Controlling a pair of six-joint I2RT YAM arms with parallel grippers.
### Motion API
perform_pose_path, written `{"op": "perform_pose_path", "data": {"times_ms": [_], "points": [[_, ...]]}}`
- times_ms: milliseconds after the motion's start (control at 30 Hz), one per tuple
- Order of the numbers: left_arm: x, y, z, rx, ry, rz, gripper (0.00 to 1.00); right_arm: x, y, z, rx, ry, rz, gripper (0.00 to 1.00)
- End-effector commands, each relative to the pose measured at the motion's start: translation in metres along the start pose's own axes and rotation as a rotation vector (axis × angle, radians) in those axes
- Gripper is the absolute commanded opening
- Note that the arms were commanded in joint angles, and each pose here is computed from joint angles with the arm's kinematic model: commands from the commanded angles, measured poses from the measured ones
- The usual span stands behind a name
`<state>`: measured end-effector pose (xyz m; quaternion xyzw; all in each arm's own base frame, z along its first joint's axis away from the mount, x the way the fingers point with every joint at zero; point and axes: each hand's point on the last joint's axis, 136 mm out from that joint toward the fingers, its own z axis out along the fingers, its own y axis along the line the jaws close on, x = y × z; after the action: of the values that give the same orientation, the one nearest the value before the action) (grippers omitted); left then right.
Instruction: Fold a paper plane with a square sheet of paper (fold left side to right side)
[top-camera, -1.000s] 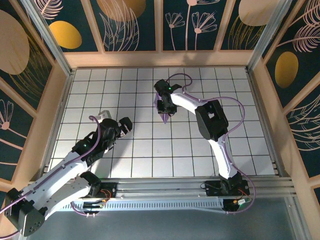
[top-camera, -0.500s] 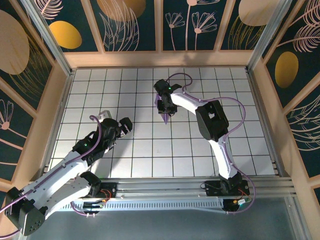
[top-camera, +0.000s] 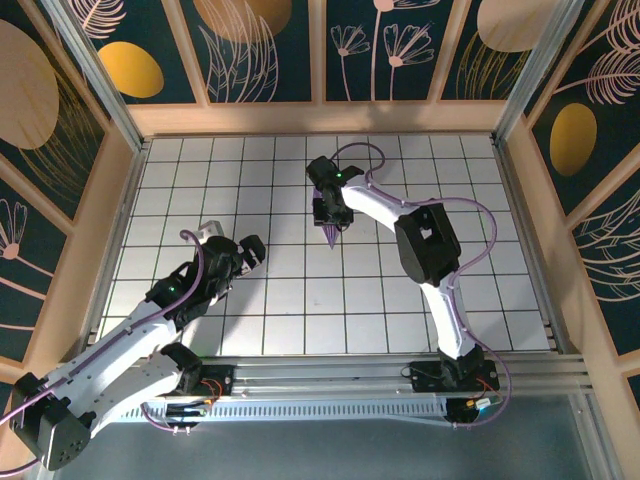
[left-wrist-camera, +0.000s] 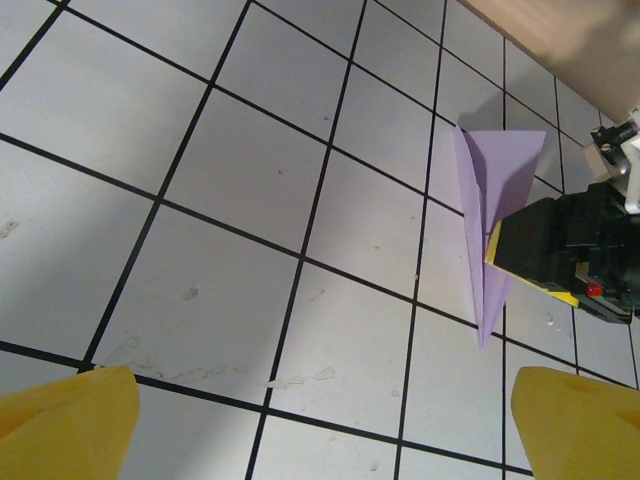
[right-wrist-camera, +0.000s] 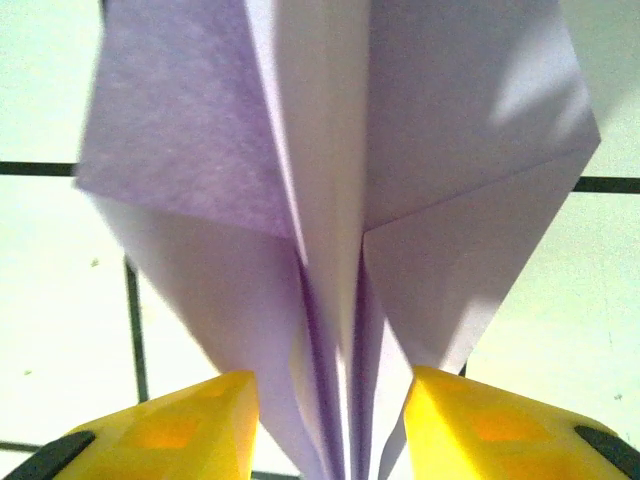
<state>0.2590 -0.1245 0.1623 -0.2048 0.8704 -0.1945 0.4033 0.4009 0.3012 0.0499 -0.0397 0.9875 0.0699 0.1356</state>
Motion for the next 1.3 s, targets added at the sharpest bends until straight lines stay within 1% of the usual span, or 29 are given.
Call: {"op": "perform_pose_path", "data": {"times_ms": [0, 67, 133, 300, 367, 500, 600, 700, 833, 933, 1000, 1067, 1167, 1233, 1267], "points": [[-0.007, -0.009, -0.005, 0.017, -0.006, 0.004, 0.96, -0.001, 0.003, -0.041, 0.0, -0.055, -0.009, 0.43], [-0.009, -0.011, -0.005, 0.021, -0.008, -0.004, 0.99, 0.0, 0.003, -0.053, -0.004, -0.074, -0.013, 0.44], [-0.01, -0.013, -0.003, 0.027, -0.009, -0.01, 0.99, -0.002, 0.0, -0.072, -0.01, -0.114, -0.013, 0.46], [-0.017, -0.014, 0.009, 0.025, -0.005, -0.019, 0.99, -0.008, -0.022, -0.124, -0.016, -0.26, -0.016, 0.54], [-0.026, -0.008, 0.016, 0.011, -0.016, -0.031, 0.99, -0.01, -0.039, -0.141, -0.019, -0.316, -0.004, 0.57], [-0.053, 0.014, 0.031, -0.005, -0.041, -0.094, 0.99, -0.014, -0.093, -0.163, -0.011, -0.423, 0.051, 0.62], [-0.079, 0.04, 0.038, -0.053, -0.105, -0.136, 0.99, -0.017, -0.138, -0.175, 0.007, -0.504, 0.107, 0.68], [-0.102, 0.064, 0.039, -0.141, -0.187, -0.131, 0.99, -0.014, -0.174, -0.18, 0.03, -0.58, 0.141, 0.76], [-0.123, 0.082, 0.037, -0.223, -0.278, -0.096, 0.99, -0.01, -0.216, -0.18, 0.04, -0.658, 0.204, 0.86], [-0.137, 0.09, 0.03, -0.279, -0.359, -0.049, 0.99, -0.007, -0.253, -0.177, 0.048, -0.731, 0.274, 0.89], [-0.144, 0.099, 0.023, -0.323, -0.432, -0.026, 0.99, -0.005, -0.278, -0.174, 0.079, -0.807, 0.301, 0.91], [-0.151, 0.108, 0.014, -0.368, -0.507, -0.012, 0.99, -0.002, -0.293, -0.172, 0.121, -0.881, 0.288, 0.92], [-0.156, 0.12, 0.002, -0.42, -0.602, 0.016, 0.99, 0.004, -0.303, -0.166, 0.185, -0.985, 0.228, 0.94], [-0.157, 0.125, -0.003, -0.444, -0.634, 0.034, 0.99, 0.008, -0.308, -0.163, 0.224, -1.043, 0.211, 0.99], [-0.157, 0.126, -0.003, -0.454, -0.642, 0.043, 0.99, 0.01, -0.311, -0.162, 0.239, -1.069, 0.206, 0.99]]}}
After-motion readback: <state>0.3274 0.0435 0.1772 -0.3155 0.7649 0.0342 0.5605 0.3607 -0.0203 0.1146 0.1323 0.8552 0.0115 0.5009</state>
